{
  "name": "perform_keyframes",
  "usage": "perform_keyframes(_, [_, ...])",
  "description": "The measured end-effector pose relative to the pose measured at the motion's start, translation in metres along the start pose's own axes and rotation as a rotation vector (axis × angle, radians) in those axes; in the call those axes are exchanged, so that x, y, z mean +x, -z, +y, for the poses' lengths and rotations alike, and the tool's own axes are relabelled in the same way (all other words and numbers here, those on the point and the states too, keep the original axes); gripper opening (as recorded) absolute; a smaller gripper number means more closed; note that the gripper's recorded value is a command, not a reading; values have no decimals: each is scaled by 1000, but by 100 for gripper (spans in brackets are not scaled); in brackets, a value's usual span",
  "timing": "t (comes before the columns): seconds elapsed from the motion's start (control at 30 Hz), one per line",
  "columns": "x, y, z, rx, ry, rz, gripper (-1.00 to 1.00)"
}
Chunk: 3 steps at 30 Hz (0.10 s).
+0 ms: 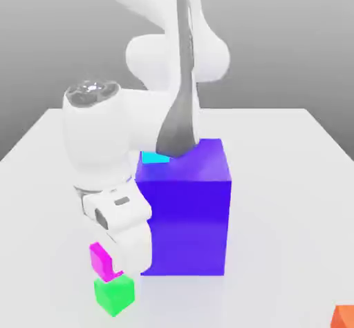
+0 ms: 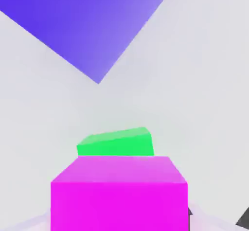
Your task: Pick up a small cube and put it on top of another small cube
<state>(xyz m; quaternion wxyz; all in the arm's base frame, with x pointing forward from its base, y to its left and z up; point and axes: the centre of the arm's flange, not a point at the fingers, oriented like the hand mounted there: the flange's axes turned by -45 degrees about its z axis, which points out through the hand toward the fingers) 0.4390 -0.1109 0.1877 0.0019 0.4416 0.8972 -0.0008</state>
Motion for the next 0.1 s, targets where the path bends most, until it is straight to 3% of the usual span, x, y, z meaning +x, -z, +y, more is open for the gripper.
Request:
perform_keyframes(0.03, [1, -7, -1, 0, -1, 3, 100])
perform_keyframes(0.1, [0, -7, -1, 0, -1, 3, 100])
